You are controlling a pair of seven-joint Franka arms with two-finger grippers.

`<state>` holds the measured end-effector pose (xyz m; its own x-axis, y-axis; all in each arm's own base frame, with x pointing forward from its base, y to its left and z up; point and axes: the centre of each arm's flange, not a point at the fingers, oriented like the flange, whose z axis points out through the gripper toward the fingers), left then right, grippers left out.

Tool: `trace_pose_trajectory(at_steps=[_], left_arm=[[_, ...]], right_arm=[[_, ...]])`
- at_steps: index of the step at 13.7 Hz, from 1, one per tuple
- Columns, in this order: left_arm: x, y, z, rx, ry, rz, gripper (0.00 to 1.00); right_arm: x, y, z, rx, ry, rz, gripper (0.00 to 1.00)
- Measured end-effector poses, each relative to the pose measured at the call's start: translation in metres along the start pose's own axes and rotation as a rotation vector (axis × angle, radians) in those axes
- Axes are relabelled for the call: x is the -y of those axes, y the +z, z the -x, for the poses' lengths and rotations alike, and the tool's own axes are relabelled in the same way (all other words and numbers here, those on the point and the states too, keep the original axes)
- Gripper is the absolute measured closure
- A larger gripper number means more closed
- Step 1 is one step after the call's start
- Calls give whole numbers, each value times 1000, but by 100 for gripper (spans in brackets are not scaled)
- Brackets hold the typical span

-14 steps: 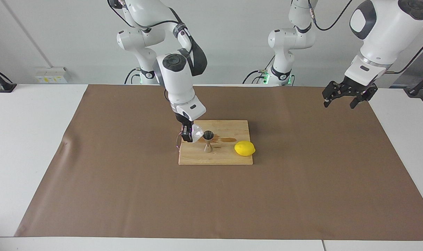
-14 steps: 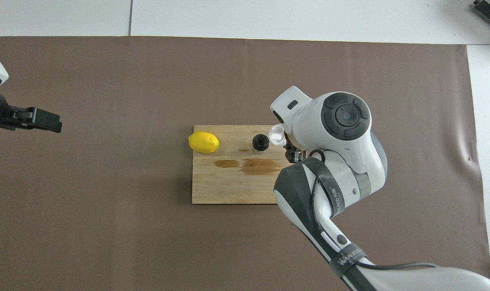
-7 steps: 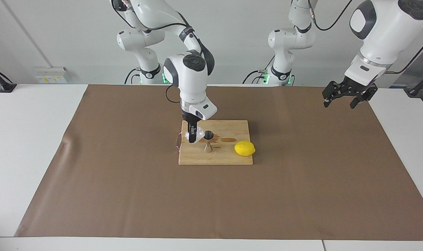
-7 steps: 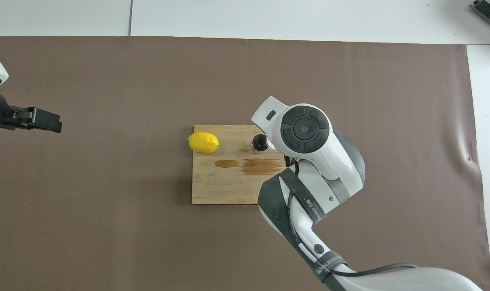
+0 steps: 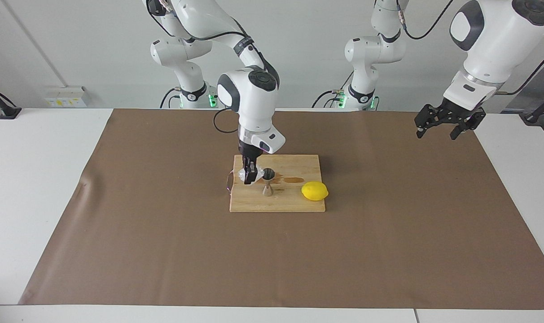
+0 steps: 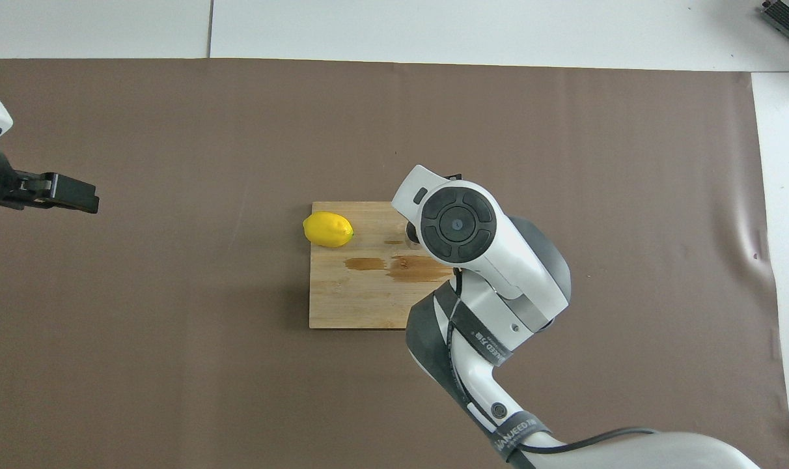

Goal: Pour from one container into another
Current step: 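Tilt the glass cup with the right gripper over the metal cup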

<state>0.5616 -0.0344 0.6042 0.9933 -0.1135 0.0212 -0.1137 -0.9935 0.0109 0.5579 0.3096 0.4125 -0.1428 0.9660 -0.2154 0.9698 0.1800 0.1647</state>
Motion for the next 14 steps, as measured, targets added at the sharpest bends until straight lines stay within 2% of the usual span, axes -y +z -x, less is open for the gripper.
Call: trace_pose_trajectory(at_steps=[14], left_arm=[[22, 0, 1, -1, -39, -1, 0]], right_arm=[[3, -12, -23, 103, -126, 90, 50]])
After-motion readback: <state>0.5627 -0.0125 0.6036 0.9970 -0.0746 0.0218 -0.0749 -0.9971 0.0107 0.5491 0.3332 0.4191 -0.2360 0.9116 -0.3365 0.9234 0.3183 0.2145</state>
